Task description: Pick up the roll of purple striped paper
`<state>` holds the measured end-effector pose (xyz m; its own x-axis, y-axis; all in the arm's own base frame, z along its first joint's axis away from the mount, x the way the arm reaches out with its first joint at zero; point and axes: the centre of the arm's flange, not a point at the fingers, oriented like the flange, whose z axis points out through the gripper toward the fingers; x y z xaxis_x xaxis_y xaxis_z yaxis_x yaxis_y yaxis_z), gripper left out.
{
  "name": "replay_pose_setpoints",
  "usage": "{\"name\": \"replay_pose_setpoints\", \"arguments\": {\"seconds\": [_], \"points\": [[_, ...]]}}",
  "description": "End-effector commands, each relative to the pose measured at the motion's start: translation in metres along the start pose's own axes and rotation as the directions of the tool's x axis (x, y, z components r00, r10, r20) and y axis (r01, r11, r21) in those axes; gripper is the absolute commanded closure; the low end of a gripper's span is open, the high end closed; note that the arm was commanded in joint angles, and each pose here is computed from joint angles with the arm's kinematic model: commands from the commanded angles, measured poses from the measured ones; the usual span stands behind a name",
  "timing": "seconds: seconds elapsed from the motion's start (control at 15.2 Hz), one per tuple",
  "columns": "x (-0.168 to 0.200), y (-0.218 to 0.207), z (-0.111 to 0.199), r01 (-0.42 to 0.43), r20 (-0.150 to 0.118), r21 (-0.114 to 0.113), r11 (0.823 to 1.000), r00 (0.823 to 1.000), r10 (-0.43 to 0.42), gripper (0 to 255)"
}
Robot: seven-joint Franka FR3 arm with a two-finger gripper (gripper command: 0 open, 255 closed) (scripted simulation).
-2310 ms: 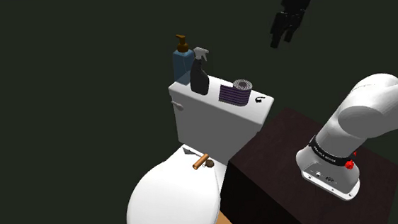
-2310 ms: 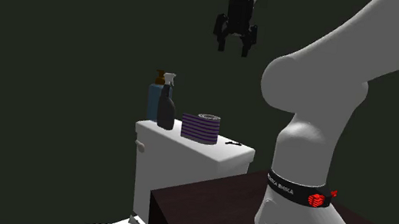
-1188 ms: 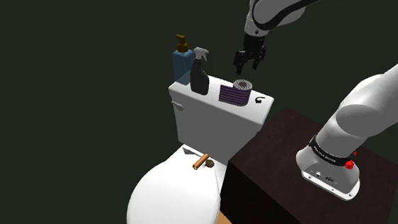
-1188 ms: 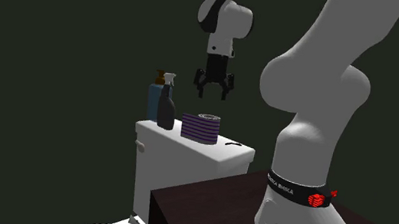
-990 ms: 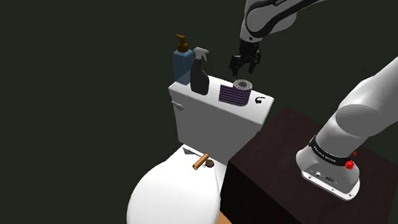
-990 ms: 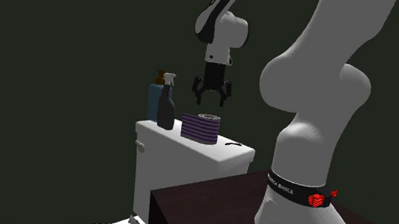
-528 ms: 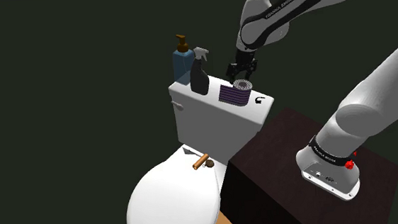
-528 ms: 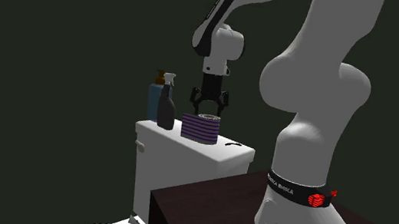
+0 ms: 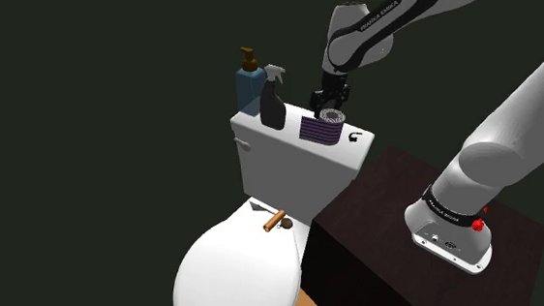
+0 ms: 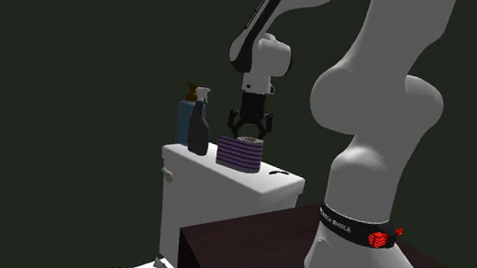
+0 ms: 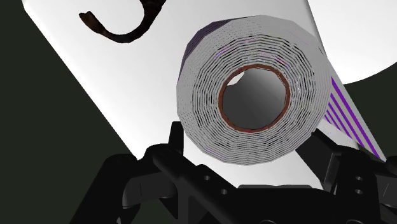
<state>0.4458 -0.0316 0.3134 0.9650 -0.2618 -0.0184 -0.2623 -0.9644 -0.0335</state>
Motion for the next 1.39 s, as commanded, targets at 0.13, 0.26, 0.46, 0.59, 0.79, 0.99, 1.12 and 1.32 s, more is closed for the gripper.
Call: {"name": "replay_pose_setpoints", "arguments": {"seconds": [0.13, 0.26, 0.46, 0.59, 0.79, 0.99, 1.12, 1.32], "points": [[0.0, 0.0, 0.001, 0.0, 0.002, 0.0, 1.0, 1.0, 0.0, 255], [-0.001, 0.0, 0.001, 0.0, 0.002, 0.0, 1.0, 1.0, 0.0, 255], [-0.001, -0.001, -0.015, 0.0, 0.002, 0.0, 1.0, 1.0, 0.0, 255], [-0.001, -0.001, -0.025, 0.0, 0.002, 0.0, 1.0, 1.0, 0.0, 255], [-0.001, -0.002, -0.041, 0.0, 0.002, 0.0, 1.0, 1.0, 0.0, 255], [-0.002, -0.002, -0.057, 0.0, 0.002, 0.0, 1.0, 1.0, 0.0, 255], [-0.002, -0.003, -0.068, 0.0, 0.002, 0.0, 1.0, 1.0, 0.0, 255], [-0.002, -0.003, -0.079, 0.0, 0.002, -0.001, 1.0, 1.0, 0.0, 255]]}}
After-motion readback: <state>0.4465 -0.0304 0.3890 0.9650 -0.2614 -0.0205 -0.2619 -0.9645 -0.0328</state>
